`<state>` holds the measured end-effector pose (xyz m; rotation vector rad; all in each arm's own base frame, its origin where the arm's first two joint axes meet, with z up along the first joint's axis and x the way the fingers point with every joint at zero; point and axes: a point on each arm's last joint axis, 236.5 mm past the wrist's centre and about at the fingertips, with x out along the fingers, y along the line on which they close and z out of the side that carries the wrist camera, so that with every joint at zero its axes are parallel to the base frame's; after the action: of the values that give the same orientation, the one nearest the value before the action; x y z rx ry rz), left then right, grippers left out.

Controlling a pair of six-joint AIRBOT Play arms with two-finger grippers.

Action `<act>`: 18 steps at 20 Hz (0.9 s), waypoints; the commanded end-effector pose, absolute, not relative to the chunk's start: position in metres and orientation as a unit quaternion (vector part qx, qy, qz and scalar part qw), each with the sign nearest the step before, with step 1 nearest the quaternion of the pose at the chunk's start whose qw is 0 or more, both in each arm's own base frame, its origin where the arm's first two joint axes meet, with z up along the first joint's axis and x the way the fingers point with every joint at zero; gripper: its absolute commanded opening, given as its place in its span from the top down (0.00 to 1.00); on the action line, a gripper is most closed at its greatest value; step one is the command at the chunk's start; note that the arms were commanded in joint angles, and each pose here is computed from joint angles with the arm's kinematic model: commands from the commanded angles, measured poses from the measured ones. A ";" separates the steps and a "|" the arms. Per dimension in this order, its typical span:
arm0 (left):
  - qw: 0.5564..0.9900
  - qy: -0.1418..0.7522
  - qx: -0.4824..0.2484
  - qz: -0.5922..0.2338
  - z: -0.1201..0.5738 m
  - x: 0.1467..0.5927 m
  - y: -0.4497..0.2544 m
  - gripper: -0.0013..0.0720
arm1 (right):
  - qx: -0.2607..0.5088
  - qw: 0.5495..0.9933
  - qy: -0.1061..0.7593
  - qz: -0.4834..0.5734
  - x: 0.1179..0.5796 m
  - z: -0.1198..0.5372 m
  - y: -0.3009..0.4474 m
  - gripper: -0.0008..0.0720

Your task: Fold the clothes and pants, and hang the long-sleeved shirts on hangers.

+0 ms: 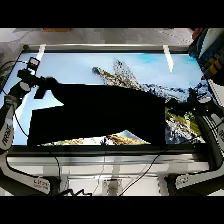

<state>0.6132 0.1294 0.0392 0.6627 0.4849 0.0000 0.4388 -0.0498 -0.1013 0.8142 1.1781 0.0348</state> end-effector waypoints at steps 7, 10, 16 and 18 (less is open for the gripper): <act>0.940 0.331 0.075 -0.029 0.040 0.567 0.095 0.16 | 0.390 0.739 0.545 0.061 0.447 -0.113 -0.032 0.23; 0.909 0.414 0.002 -0.042 0.032 0.519 0.101 0.16 | 0.354 0.751 0.549 0.093 0.449 -0.113 -0.015 0.24; 0.796 0.582 -0.167 0.018 -0.004 0.405 0.153 0.45 | 0.280 0.800 0.513 0.134 0.480 -0.087 -0.008 0.96; 0.768 0.612 -0.189 0.031 -0.009 0.377 0.165 0.54 | 0.258 0.822 0.489 0.134 0.499 -0.063 -0.020 0.96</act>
<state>0.4329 0.1550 0.0004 -0.2600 1.1467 0.0191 0.4770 -0.0132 -0.0897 0.6179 1.1166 0.2660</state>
